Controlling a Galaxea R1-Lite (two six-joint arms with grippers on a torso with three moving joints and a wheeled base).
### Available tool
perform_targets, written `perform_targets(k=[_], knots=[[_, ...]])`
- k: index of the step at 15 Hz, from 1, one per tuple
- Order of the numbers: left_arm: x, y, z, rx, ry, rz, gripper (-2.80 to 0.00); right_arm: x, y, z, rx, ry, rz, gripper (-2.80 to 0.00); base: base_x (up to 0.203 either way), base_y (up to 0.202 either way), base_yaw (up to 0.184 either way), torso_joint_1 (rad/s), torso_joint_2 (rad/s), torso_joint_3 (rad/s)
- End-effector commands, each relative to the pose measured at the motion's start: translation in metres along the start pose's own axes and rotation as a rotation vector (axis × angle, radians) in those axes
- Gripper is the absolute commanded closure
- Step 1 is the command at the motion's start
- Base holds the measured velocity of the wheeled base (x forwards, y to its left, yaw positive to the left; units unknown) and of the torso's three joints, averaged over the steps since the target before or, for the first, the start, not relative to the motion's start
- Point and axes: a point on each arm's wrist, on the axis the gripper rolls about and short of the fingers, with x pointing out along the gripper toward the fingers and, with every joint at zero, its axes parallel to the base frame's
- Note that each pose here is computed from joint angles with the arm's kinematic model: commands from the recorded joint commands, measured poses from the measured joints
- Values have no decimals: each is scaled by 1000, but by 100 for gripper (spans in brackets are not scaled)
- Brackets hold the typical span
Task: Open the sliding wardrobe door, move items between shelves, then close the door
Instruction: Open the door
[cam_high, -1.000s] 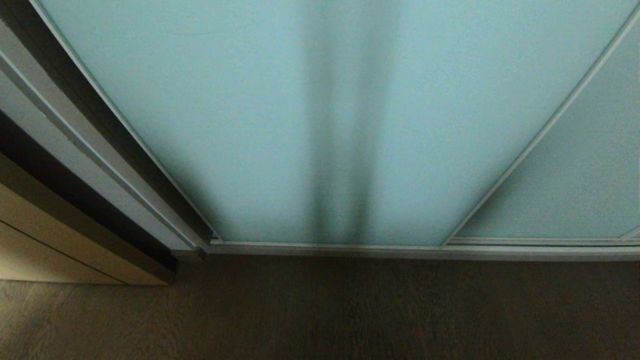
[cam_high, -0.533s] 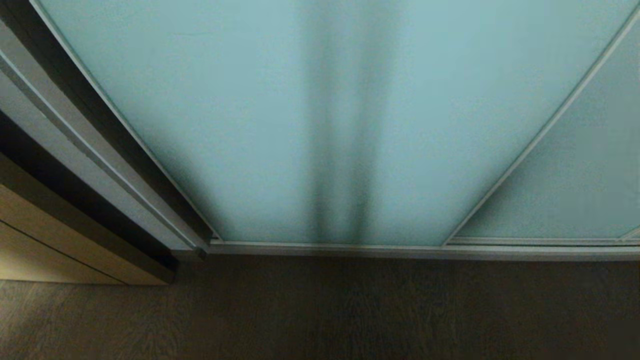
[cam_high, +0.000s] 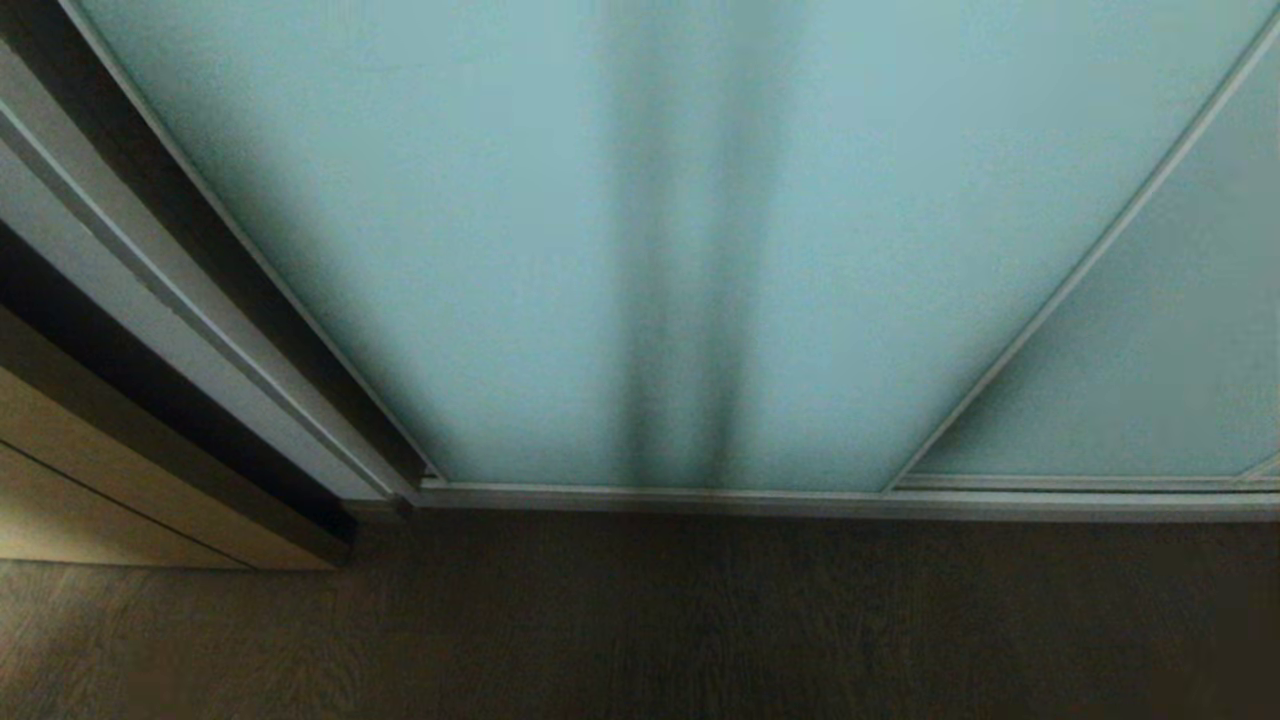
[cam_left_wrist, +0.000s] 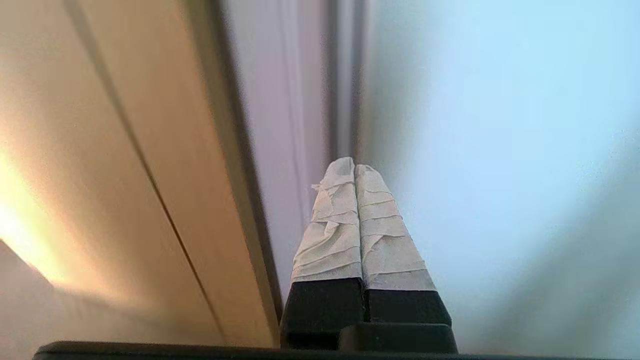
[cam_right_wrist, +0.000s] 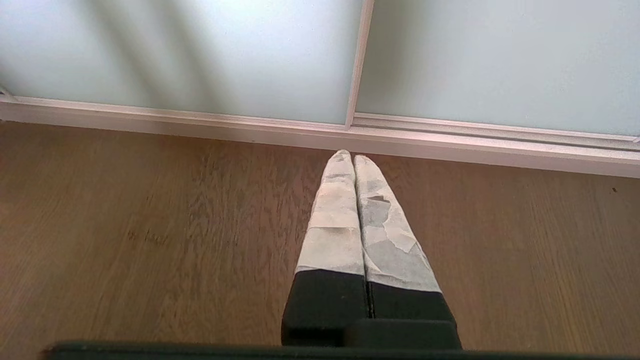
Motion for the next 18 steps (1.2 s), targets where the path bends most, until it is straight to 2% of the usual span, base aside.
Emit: perform_targets(k=[1,3,6,8,13,18], knots=[[43,-8,42,6,-94,121,0,0,0,0,0,-4,1,0,0,0,0,0,0,0],[61,-10,60,0,-195,198,0,0,0,0,-1,-4,1,0,0,0,0,0,0,0],[88,-15,66,-2,-272,267,0,0,0,0,0,-4,1,0,0,0,0,0,0,0],[107,-18,65,23,-304,318,0,0,0,0,0,-4,1,0,0,0,0,0,0,0],[154,-23,52,46,-238,373,0,0,0,0,-1,-4,1,0,0,0,0,0,0,0],[187,-27,34,54,-164,392,0,0,0,0,0,-3,1,0,0,0,0,0,0,0]])
